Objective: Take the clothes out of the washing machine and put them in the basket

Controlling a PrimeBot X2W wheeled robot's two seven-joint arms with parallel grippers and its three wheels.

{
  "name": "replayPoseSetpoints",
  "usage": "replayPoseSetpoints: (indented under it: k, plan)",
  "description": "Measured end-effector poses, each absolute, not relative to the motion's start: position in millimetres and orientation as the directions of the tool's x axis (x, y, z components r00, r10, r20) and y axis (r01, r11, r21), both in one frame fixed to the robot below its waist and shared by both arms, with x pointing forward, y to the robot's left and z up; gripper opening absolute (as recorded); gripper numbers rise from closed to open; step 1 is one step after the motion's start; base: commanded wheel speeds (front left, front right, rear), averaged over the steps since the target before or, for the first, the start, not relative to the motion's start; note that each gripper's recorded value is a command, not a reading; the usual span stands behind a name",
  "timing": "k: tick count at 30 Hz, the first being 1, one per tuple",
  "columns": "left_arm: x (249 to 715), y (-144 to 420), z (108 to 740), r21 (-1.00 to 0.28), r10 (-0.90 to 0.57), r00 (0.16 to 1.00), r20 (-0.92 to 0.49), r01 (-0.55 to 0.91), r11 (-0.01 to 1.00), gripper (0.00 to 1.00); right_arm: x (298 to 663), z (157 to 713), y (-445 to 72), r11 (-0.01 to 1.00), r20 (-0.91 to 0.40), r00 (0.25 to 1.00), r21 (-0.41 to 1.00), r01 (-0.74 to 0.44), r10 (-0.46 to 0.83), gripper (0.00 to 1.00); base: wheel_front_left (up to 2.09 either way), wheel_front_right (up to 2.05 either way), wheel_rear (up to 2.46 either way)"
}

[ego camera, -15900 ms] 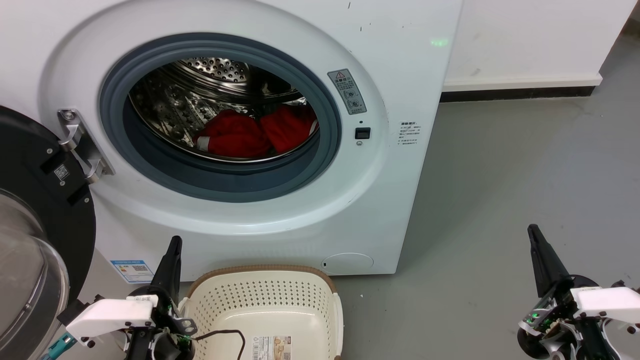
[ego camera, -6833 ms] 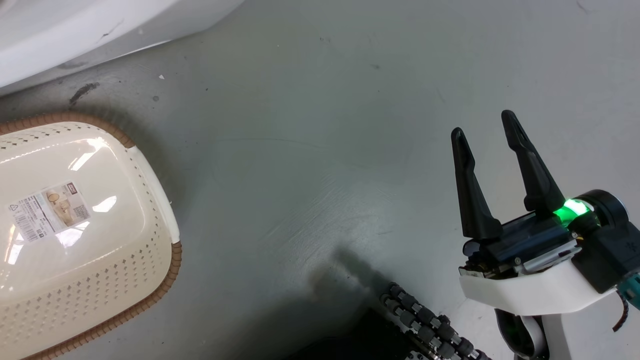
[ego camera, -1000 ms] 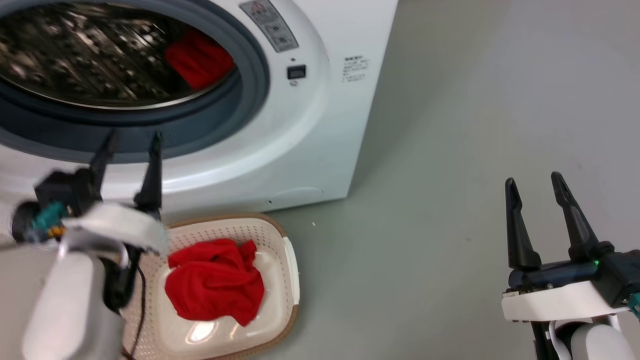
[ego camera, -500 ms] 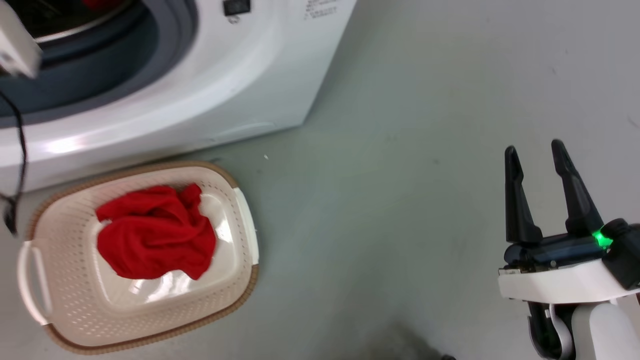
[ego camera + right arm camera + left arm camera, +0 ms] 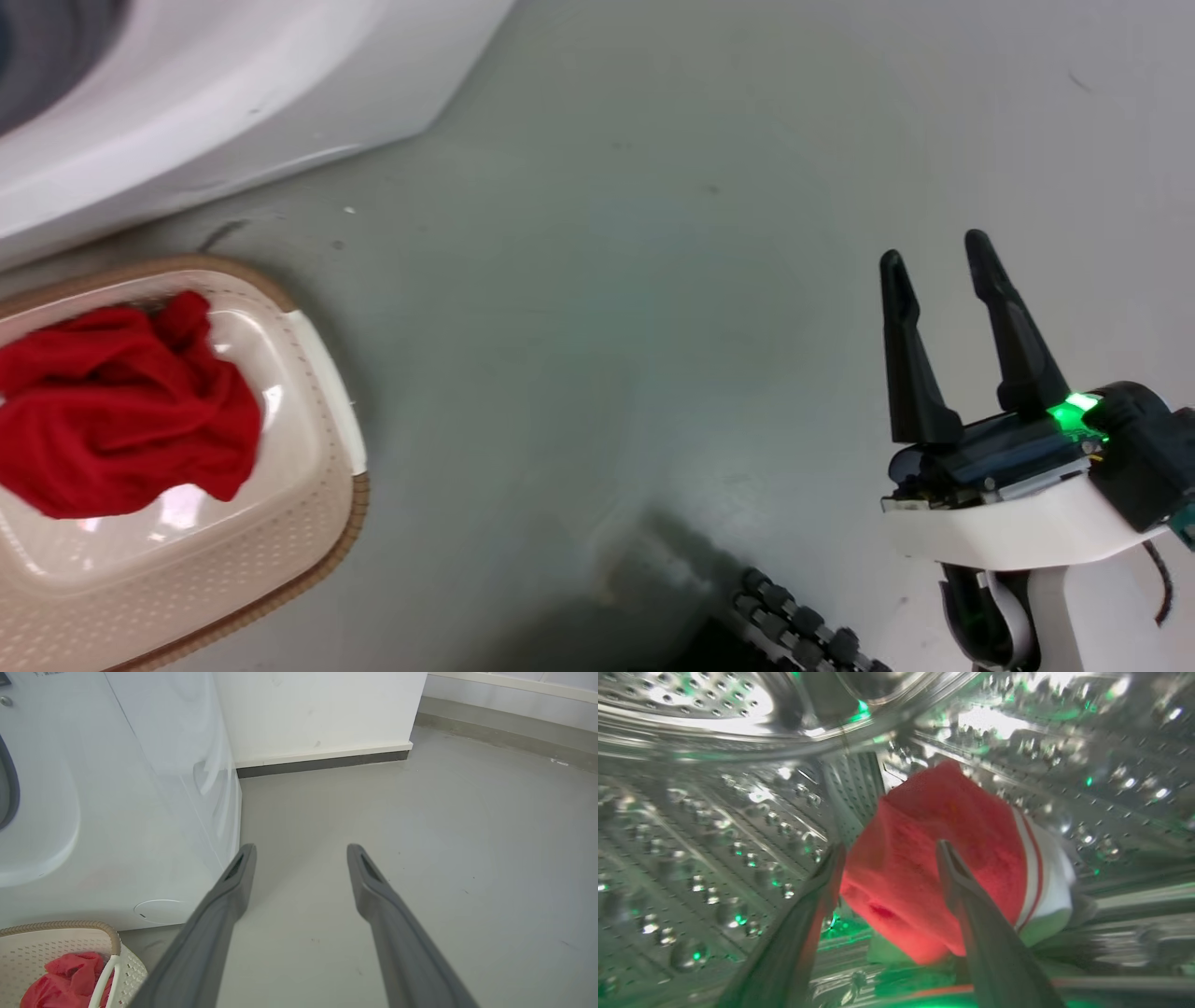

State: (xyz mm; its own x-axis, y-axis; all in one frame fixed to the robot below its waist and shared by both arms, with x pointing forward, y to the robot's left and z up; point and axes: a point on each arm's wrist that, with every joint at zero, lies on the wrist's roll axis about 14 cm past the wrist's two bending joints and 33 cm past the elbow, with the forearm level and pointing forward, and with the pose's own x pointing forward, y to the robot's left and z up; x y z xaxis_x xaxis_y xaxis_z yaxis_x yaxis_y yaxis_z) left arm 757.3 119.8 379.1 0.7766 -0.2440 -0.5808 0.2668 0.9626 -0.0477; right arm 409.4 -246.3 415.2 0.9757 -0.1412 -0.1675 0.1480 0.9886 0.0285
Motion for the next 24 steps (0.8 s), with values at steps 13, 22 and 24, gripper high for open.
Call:
replayPoseSetpoints:
  k: [13, 22, 24]
  plan:
    - [757, 104, 294, -0.018, -0.191, 0.625, -0.757, 0.273, 0.962, 1.00, 403, 401, -252, 0.985, -0.222, 0.960, 0.007, 0.175, -0.169, 1.00, 0.00, 0.00, 0.00]
    - [763, 110, 293, -0.006, -0.187, 0.644, -0.742, 0.272, 0.962, 0.00, 403, 399, -252, 0.985, -0.224, 0.960, 0.012, 0.175, -0.167, 1.00, 0.00, 0.00, 0.00]
    - [768, 113, 301, -0.001, -0.186, 0.673, -0.716, 0.266, 0.964, 0.00, 406, 401, -251, 0.986, -0.215, 0.963, 0.012, 0.169, -0.162, 1.00, 0.00, 0.00, 0.00]
